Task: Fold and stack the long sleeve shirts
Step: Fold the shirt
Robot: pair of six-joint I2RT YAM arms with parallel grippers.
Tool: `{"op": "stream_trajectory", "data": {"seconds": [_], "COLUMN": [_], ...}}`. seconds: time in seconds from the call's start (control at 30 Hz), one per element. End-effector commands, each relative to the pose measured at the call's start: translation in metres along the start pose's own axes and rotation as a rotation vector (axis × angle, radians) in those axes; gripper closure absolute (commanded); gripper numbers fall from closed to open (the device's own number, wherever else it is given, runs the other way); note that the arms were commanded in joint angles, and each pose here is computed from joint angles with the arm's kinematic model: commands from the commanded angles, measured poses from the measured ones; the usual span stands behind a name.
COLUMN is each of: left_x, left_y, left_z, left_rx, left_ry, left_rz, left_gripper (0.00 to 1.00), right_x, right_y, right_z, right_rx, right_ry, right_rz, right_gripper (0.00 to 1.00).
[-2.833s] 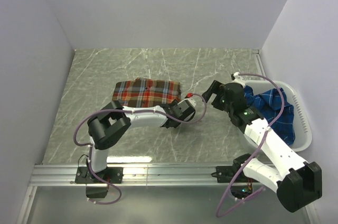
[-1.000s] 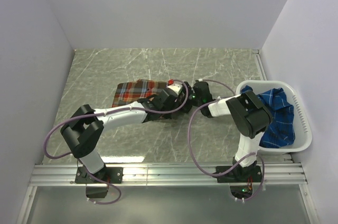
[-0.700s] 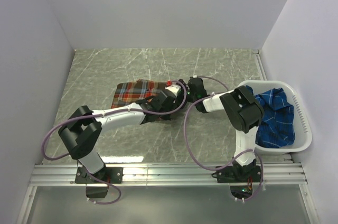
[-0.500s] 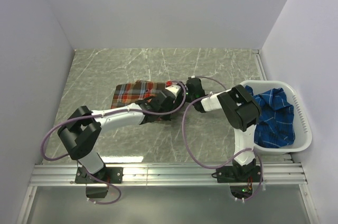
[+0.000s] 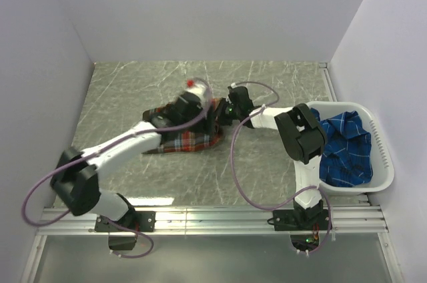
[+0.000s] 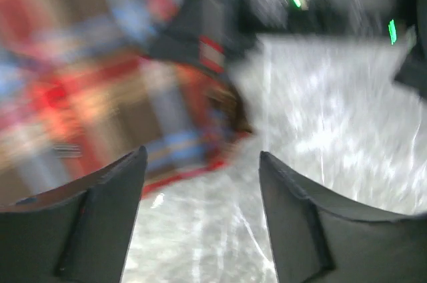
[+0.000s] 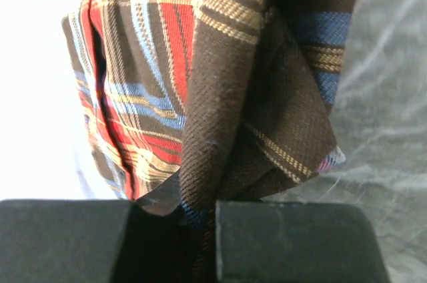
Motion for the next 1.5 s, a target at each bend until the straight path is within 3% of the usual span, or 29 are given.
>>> {"op": "stream_trajectory", "data": {"seconds": [0.0,0.07,0.27,0.4,0.6,0.77,1.0,1.13,1.27,1.47], "left_x": [0.043,0.057,0.070,0.068,0.074,0.081,0.085,0.089,0.094,0.106], "left_y": [0.048,0.085,0.164,0.190,0.196,0.204,0.207,0.210,0.212,0.220], "left_z": [-0.049,-0.054,-0.030,-0.006,-0.001,0.002,0.001,0.000,0.000,0.000], "left_rx": [0.128,0.193,0.314,0.403,0.432,0.433,0.443,0.450,0.451,0.467], "left_ry": [-0.135,-0.134,-0.103,-0.108,-0.095,-0.105,-0.113,-0.124,-0.134,-0.158], "left_rz": [-0.042,-0.109,-0.273,-0.322,-0.335,-0.420,-0.452,-0.471,-0.491,-0.564], "left_gripper": [0.23,0.18,0.18,0.19,0.19,0.19,0.19,0.19,0.19,0.19], "right_x": [0.010,0.016,0.033,0.046,0.065,0.106,0.185,0.229,0.233,0.160], "right_y": [-0.006,-0.006,-0.003,0.000,-0.001,-0.002,0.072,0.118,0.151,0.148], "right_z": [-0.018,-0.026,-0.056,-0.075,-0.096,-0.138,-0.178,-0.179,-0.161,-0.103], "right_rx": [0.198,0.299,0.528,0.633,0.805,0.882,1.048,1.176,1.234,1.455], "right_ry": [0.004,0.022,0.092,0.147,0.181,0.055,-0.278,-0.513,-0.681,-0.569], "right_rz": [0.099,0.166,0.271,0.334,0.445,0.729,1.012,1.343,1.528,1.663], "right_gripper": [1.00,1.00,1.00,1.00,1.00,1.00,1.00,1.00,1.00,1.00]}}
Point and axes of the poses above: each gripper's point midway between its finger pads, its own x axis back along the fingers, its own y axis along the line the jaws close on, z = x × y, the point moved 5 cm from there along x, back along the fingers, and after that the axes turned 14 degrees about -x, right-handed, at the moved point
